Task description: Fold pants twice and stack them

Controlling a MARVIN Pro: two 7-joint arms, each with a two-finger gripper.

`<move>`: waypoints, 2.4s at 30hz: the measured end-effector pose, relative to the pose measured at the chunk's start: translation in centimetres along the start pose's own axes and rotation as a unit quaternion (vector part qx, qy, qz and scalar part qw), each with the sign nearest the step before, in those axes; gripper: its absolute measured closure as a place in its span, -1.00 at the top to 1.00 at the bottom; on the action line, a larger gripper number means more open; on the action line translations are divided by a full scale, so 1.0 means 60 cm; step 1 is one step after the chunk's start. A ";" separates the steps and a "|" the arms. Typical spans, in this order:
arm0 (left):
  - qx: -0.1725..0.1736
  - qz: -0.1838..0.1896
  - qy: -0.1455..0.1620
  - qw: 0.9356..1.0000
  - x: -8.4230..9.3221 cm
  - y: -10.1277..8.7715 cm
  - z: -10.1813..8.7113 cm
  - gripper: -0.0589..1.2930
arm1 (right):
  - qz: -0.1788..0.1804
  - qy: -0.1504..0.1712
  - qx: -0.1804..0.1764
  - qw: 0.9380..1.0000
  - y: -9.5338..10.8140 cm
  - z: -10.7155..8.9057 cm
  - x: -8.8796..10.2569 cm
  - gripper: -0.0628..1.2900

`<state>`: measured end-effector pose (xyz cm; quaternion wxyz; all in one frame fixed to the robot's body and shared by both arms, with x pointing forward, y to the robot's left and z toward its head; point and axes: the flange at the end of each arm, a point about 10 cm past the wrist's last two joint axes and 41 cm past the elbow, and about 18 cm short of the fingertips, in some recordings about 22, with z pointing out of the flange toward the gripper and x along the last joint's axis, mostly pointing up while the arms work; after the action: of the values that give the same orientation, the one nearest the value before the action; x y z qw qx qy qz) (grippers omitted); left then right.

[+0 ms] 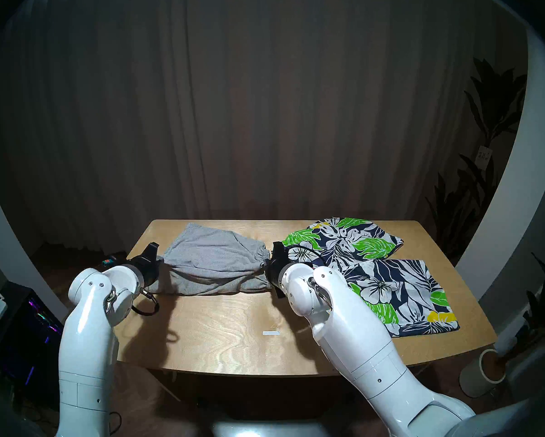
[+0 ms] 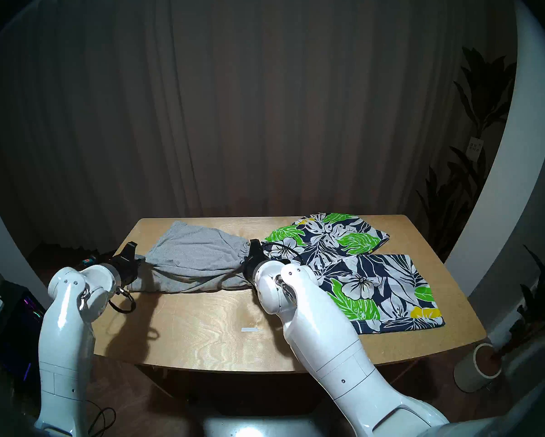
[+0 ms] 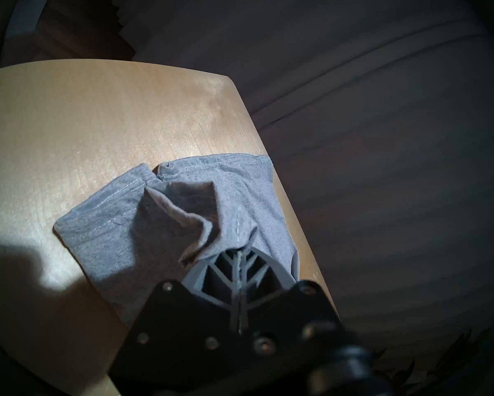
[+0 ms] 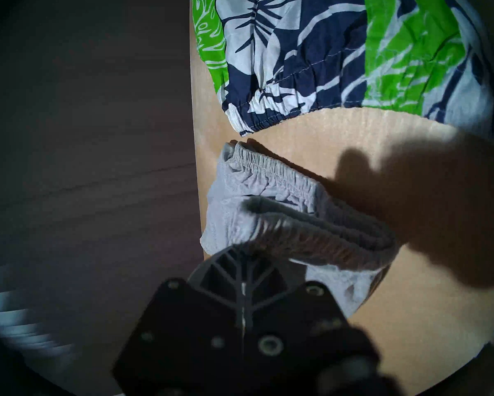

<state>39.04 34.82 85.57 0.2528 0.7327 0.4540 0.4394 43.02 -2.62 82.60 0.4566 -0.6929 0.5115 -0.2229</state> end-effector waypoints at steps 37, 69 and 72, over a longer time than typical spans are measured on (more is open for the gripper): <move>-0.008 0.036 0.027 0.999 0.085 0.068 0.111 -0.95 | 0.009 0.037 0.027 0.999 -0.092 0.092 0.004 -0.95; -0.002 0.095 0.025 0.995 0.094 0.131 0.197 -0.95 | 0.007 0.079 0.018 0.997 -0.116 0.145 0.041 -0.95; 0.000 0.100 0.024 0.995 0.091 0.137 0.204 -0.95 | 0.008 0.081 0.016 0.997 -0.114 0.148 0.044 -0.95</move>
<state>54.49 36.27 88.19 0.1971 0.7636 0.3846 0.4798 54.36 -1.00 83.78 0.4266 -0.6611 0.5488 -0.2824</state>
